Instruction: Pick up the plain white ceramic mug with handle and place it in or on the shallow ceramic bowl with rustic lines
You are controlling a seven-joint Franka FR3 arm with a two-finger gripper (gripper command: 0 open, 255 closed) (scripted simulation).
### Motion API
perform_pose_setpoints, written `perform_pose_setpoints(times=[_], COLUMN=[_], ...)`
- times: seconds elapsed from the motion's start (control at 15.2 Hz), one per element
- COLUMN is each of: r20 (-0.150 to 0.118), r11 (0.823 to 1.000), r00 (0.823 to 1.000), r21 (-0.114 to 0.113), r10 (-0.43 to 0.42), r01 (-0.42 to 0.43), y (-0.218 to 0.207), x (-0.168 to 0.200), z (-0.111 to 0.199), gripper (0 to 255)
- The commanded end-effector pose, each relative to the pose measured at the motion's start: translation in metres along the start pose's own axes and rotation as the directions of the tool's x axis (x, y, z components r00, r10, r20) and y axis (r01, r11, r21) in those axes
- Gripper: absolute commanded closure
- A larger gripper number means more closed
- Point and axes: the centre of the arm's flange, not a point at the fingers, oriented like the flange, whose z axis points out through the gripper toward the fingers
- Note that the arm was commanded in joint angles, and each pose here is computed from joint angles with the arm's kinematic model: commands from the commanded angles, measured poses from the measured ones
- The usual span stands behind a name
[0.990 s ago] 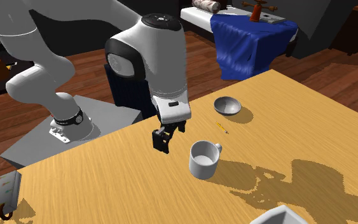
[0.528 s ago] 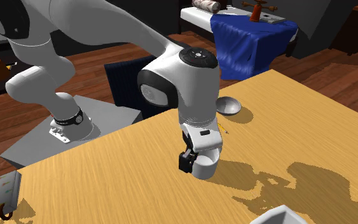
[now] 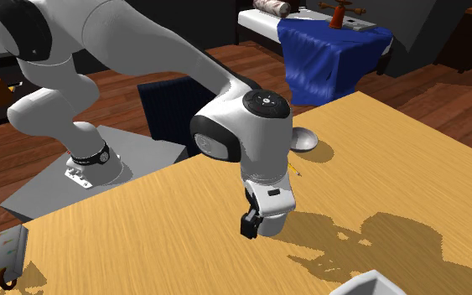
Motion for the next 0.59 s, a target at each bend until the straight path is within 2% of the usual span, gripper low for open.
perform_pose_setpoints(times=[0.0,0.4,0.46,0.53], r20=[0.0,0.0,0.0,0.0], r11=[1.0,1.0,1.0,1.0], r00=[1.0,1.0,1.0,1.0], r21=[0.0,0.0,0.0,0.0], r10=[0.0,0.0,0.0,0.0], r01=[0.0,0.0,0.0,0.0], y=[0.0008,0.0008,0.0008,0.0008], x=[0.0006,0.0006,0.0006,0.0006], z=[0.0048,0.0048,0.0048,0.0048], gripper=[0,0,255,255])
